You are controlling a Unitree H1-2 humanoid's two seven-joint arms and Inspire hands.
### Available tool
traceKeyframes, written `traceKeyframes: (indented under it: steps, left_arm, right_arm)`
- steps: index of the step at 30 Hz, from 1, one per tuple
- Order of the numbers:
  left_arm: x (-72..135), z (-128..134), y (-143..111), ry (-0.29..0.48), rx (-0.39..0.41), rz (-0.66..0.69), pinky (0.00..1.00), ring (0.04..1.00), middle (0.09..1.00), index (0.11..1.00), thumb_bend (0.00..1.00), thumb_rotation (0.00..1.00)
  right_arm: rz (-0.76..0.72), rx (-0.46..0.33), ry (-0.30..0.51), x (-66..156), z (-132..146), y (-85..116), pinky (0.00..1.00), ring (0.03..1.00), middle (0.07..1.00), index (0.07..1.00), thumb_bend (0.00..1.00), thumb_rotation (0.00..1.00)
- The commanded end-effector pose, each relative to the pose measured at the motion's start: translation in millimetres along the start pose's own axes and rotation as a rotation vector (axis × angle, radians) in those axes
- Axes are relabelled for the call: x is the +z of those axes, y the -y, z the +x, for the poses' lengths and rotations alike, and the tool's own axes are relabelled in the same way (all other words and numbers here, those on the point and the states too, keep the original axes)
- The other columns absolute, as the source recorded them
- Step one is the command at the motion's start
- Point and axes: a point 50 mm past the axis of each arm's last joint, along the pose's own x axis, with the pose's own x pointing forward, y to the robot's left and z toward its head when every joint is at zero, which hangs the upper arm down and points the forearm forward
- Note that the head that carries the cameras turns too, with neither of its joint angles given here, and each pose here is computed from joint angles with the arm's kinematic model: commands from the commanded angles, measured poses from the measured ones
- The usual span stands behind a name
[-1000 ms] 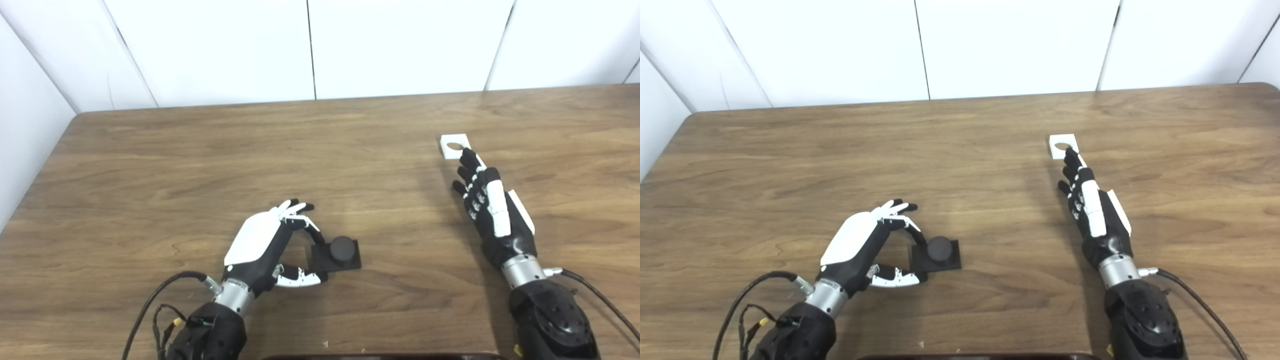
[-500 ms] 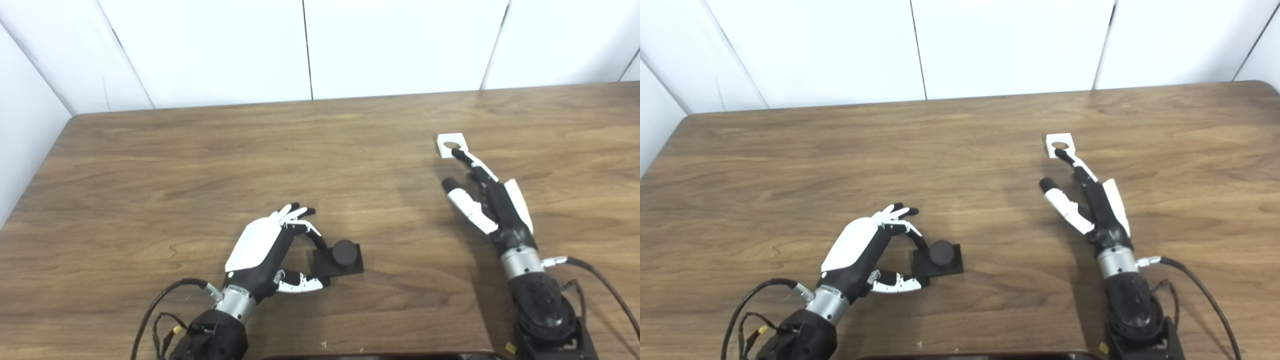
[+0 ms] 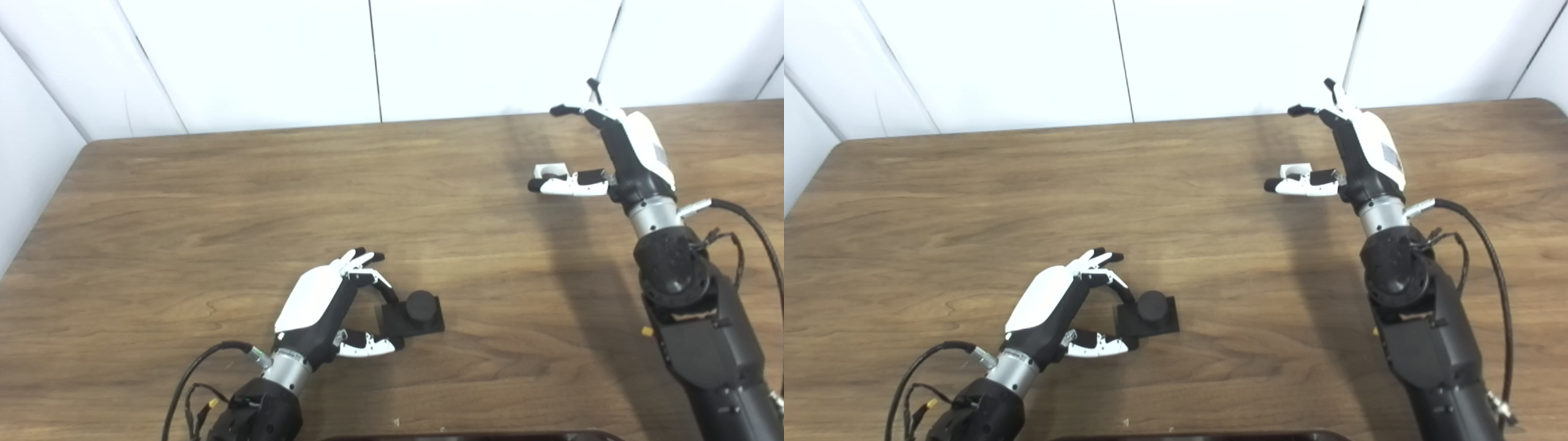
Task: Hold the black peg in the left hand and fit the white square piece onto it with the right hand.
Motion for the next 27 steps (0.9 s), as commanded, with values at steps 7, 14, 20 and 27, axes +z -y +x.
traceKeyframes:
  steps: [7,14,20,27]
  left_arm:
    - [-6,1,2,-0.024,-0.003,0.029,0.96,0.972,0.909,0.491,0.51,0.08]
    - [-8,1,2,-0.014,0.002,0.039,0.95,0.970,0.906,0.492,0.51,0.08]
    - [-9,3,2,-0.012,0.005,0.039,0.96,0.971,0.907,0.492,0.51,0.08]
    - [-9,4,2,-0.011,0.011,0.040,0.95,0.968,0.904,0.491,0.51,0.08]
  right_arm:
    - [-0.050,0.021,0.035,14,37,26,1.00,1.000,1.000,0.731,0.96,0.21]
    - [-0.066,0.054,0.012,11,46,24,1.00,1.000,1.000,0.735,0.95,0.21]
    - [-0.129,0.125,-0.006,9,58,24,1.00,1.000,1.000,0.747,0.93,0.23]
    - [-0.215,0.216,-0.034,8,71,30,1.00,1.000,1.000,0.745,0.92,0.22]
